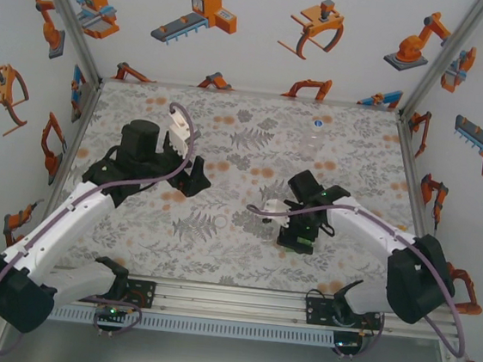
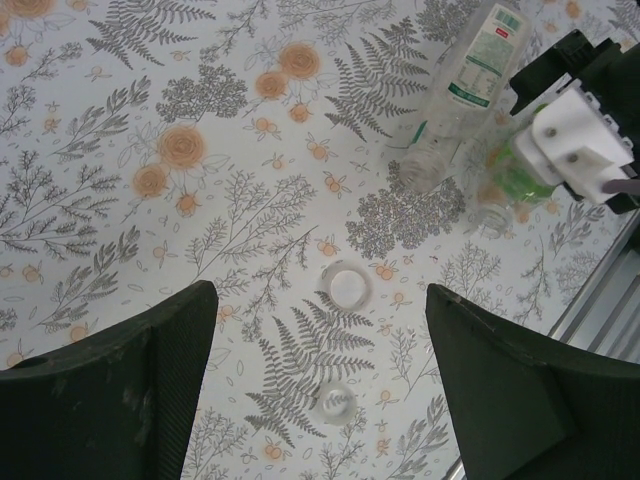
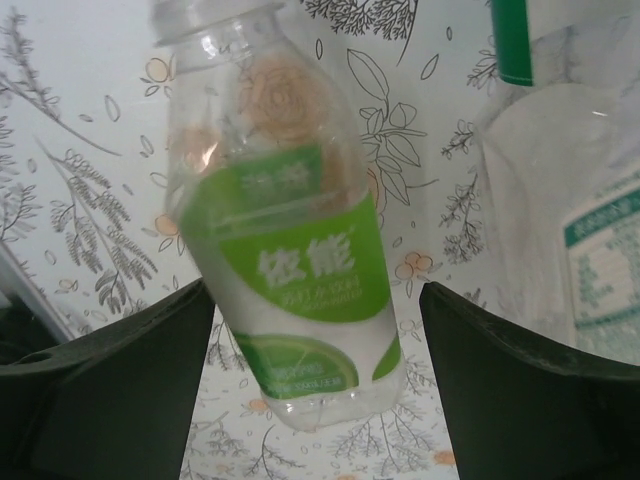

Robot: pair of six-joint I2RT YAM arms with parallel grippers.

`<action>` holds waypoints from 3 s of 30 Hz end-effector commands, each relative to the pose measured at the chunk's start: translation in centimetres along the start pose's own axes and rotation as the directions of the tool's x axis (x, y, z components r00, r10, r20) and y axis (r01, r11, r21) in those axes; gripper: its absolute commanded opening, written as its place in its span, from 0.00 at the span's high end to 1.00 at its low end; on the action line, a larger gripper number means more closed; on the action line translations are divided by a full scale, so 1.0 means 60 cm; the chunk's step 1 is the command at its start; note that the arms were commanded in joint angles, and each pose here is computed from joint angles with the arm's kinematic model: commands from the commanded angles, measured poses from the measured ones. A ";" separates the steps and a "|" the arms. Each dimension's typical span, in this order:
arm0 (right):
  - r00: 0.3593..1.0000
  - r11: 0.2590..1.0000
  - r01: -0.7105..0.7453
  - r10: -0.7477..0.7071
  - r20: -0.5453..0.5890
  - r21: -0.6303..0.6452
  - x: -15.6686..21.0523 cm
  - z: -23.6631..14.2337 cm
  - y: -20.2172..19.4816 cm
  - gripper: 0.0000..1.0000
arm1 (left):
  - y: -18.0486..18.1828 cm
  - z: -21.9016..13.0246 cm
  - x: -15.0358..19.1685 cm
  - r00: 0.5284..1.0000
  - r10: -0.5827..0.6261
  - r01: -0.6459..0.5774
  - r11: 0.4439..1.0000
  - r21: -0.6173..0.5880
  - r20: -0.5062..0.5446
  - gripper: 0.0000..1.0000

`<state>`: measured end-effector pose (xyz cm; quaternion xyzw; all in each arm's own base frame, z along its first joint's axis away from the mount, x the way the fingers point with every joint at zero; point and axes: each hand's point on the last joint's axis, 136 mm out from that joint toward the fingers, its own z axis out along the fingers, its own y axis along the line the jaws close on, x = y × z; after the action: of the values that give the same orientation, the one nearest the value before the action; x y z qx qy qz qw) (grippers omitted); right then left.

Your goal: Screw on the bottle caps

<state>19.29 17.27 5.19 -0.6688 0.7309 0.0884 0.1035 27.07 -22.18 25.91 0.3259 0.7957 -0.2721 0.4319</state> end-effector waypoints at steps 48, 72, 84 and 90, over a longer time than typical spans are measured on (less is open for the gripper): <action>0.164 0.967 0.027 0.246 0.955 -0.254 -0.359 -0.439 0.024 0.61 | -0.239 -0.078 -0.200 0.814 -0.126 -0.316 0.723 0.614 0.567 0.24; 0.200 0.971 -0.109 0.229 0.952 -0.211 -0.330 -0.400 0.008 0.43 | -0.233 -0.086 -0.221 0.813 -0.084 -0.332 0.746 0.577 0.576 0.54; 0.031 0.974 -0.110 0.205 0.978 -0.200 -0.348 -0.462 -0.008 0.60 | -0.238 -0.079 -0.216 0.815 -0.162 -0.287 0.722 0.630 0.557 0.19; 0.022 0.977 -0.072 0.202 0.979 -0.200 -0.363 -0.466 0.000 0.60 | -0.238 -0.061 -0.213 0.825 -0.180 -0.260 0.721 0.642 0.536 0.19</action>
<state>20.91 30.72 35.57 -0.3491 0.5486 0.5577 0.5158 19.84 -32.19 40.61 0.3914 0.4723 -0.6137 0.4971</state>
